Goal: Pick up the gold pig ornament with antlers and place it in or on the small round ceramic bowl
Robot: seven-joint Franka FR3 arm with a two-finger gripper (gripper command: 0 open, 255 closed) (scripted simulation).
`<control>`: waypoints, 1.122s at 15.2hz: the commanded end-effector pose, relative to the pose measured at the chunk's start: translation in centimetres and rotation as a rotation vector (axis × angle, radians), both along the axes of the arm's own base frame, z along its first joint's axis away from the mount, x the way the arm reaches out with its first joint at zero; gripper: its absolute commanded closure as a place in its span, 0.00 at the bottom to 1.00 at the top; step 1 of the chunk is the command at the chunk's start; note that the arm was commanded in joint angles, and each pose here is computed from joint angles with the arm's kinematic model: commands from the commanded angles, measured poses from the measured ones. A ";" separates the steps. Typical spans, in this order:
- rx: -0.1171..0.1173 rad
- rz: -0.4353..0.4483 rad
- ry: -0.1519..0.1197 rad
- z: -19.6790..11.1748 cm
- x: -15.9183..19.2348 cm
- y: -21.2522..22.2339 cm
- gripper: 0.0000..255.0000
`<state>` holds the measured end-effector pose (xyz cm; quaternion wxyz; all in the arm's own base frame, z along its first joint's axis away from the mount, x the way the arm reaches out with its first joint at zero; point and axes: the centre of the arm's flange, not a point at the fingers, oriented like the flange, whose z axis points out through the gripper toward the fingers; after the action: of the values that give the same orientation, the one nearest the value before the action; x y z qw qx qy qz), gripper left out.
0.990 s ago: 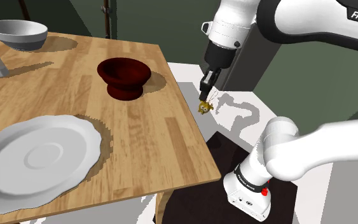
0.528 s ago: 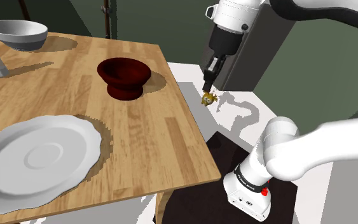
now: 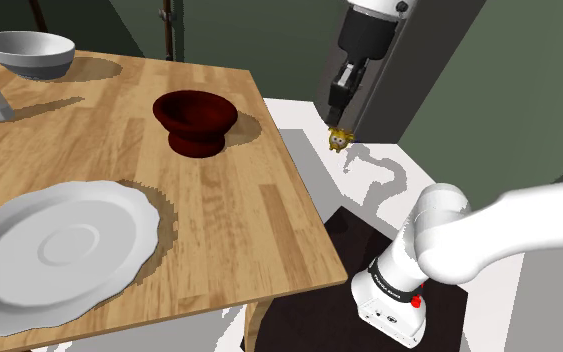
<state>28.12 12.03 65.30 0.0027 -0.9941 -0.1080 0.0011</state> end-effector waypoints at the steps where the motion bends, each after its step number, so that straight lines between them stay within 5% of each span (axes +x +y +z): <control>1: 0.000 0.000 0.000 1.1 0.1 -0.1 1.00; 3: 0.000 0.000 0.000 1.8 0.1 -0.1 1.00; 17: 0.000 0.000 0.000 1.7 17.9 4.9 1.00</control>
<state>44.87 16.54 67.02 0.0024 -0.9941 -0.1080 0.0015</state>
